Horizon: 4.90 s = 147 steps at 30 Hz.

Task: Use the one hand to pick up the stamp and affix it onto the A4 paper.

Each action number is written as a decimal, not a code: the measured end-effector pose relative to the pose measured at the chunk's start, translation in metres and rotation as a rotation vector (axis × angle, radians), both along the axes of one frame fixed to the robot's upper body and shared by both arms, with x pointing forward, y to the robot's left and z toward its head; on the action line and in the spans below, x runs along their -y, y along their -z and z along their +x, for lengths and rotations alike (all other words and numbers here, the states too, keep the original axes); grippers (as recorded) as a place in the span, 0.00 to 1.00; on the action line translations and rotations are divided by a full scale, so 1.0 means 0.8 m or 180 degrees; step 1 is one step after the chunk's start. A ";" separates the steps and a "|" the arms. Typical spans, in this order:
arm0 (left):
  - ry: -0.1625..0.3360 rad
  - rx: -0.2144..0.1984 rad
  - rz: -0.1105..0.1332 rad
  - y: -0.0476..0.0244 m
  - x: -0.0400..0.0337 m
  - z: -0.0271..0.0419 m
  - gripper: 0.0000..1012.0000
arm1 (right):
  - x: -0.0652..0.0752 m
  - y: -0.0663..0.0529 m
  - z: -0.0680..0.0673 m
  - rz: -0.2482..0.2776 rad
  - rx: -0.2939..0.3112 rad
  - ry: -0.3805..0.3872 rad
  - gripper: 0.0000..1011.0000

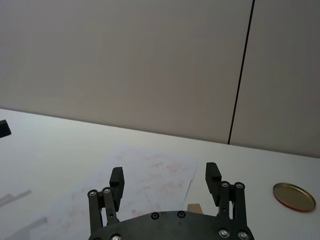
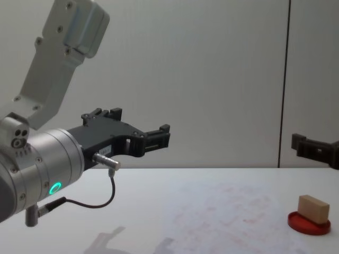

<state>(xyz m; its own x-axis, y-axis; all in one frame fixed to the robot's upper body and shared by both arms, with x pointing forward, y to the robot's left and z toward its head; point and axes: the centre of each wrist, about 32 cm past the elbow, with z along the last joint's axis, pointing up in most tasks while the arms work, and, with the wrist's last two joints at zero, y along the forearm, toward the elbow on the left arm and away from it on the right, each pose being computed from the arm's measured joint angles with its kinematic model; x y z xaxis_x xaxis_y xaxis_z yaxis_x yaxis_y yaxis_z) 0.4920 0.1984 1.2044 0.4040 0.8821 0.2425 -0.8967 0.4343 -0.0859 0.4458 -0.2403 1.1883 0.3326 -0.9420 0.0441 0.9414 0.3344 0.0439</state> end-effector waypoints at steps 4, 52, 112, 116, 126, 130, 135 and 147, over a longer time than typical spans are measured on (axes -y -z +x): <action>0.0000 0.0000 0.0000 0.0000 0.0000 0.0000 0.98 | 0.008 0.001 0.006 -0.0029 -0.0109 0.0002 0.99; 0.0000 0.0000 0.0000 0.0000 0.0000 0.0000 0.98 | 0.060 0.035 0.082 -0.0205 -0.1053 -0.0178 0.99; 0.0000 0.0000 0.0000 0.0000 0.0000 0.0000 0.98 | 0.012 0.018 0.074 -0.0265 -0.0668 -0.0711 0.21; 0.0000 0.0000 0.0000 0.0000 0.0000 0.0000 0.98 | 0.000 0.018 0.073 -0.0292 -0.0721 -0.0823 0.21; 0.0000 0.0000 0.0000 0.0000 0.0000 0.0000 0.98 | -0.019 0.026 0.072 -0.0381 -0.0819 -0.0939 0.21; 0.0000 0.0000 0.0000 0.0000 0.0000 0.0000 0.98 | -0.025 0.030 0.072 -0.0418 -0.0851 -0.0954 0.21; 0.0000 0.0000 0.0000 0.0000 0.0000 0.0000 0.98 | -0.029 0.034 0.072 -0.0458 -0.0879 -0.0960 0.21; 0.0000 0.0000 0.0000 0.0000 0.0000 0.0000 0.98 | -0.034 0.043 0.072 -0.0555 -0.0938 -0.0962 0.21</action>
